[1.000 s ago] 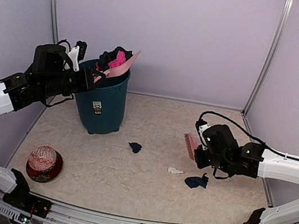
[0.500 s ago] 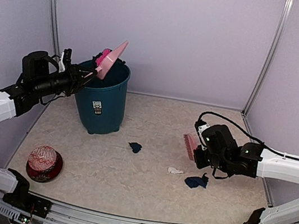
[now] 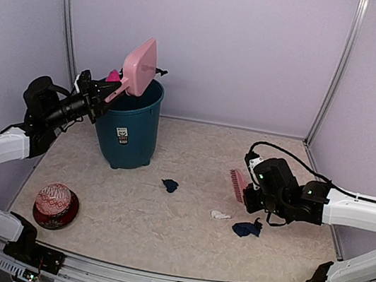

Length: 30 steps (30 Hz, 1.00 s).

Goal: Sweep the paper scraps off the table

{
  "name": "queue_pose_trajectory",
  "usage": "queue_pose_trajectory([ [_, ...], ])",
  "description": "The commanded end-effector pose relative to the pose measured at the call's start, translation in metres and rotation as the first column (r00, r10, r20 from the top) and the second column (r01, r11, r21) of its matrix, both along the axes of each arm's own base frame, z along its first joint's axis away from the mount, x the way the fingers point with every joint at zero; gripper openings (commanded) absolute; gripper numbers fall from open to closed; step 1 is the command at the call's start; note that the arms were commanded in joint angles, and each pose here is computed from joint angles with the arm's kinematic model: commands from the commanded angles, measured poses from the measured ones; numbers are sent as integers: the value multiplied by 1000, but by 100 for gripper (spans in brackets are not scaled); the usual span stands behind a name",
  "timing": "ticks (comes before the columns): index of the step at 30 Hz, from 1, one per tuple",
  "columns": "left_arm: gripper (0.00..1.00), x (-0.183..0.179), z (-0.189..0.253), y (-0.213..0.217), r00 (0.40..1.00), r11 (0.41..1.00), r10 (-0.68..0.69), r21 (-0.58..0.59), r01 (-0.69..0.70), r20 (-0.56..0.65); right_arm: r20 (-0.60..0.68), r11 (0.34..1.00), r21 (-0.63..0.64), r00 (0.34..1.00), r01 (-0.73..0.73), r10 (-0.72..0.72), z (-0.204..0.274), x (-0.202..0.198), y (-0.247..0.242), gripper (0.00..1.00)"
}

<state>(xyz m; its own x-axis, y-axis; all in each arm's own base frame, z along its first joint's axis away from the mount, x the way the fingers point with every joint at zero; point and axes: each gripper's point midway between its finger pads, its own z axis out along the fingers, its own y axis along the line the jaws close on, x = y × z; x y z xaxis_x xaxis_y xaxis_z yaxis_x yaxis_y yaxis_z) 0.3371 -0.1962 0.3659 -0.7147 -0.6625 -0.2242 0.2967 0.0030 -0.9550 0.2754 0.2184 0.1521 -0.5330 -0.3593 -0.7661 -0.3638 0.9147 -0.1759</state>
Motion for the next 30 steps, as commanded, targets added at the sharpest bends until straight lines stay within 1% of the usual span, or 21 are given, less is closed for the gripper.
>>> queue_pose_trajectory([
  [1, 0, -10, 28, 15, 999, 986, 27, -164, -21, 33, 15, 999, 41, 1000, 17, -18, 2, 4, 0, 0],
  [5, 0, -5, 28, 21, 999, 972, 42, -231, -40, 6, 16, 998, 58, 1000, 8, -9, 6, 5, 5, 0],
  [13, 0, 10, 29, 27, 998, 947, 52, -316, -55, -21, 28, 992, 120, 999, -22, 19, 21, 4, 14, 0],
  [16, 0, 14, 31, 25, 999, 947, 47, -317, -51, -20, 30, 989, 147, 999, -32, 27, 26, 4, 18, 0],
  [20, 0, 15, 35, 21, 999, 954, 32, -297, -31, 0, 31, 973, 214, 997, -82, 77, 37, -1, 29, 0],
  [25, 0, 6, 49, 18, 998, 971, 31, -239, -17, 52, 80, 918, 335, 978, -210, 194, 68, -10, 54, 0],
  [30, 0, -7, 66, 22, 992, 984, 61, -170, -43, 107, 156, 817, 438, 926, -376, 343, 100, -28, 80, 0],
])
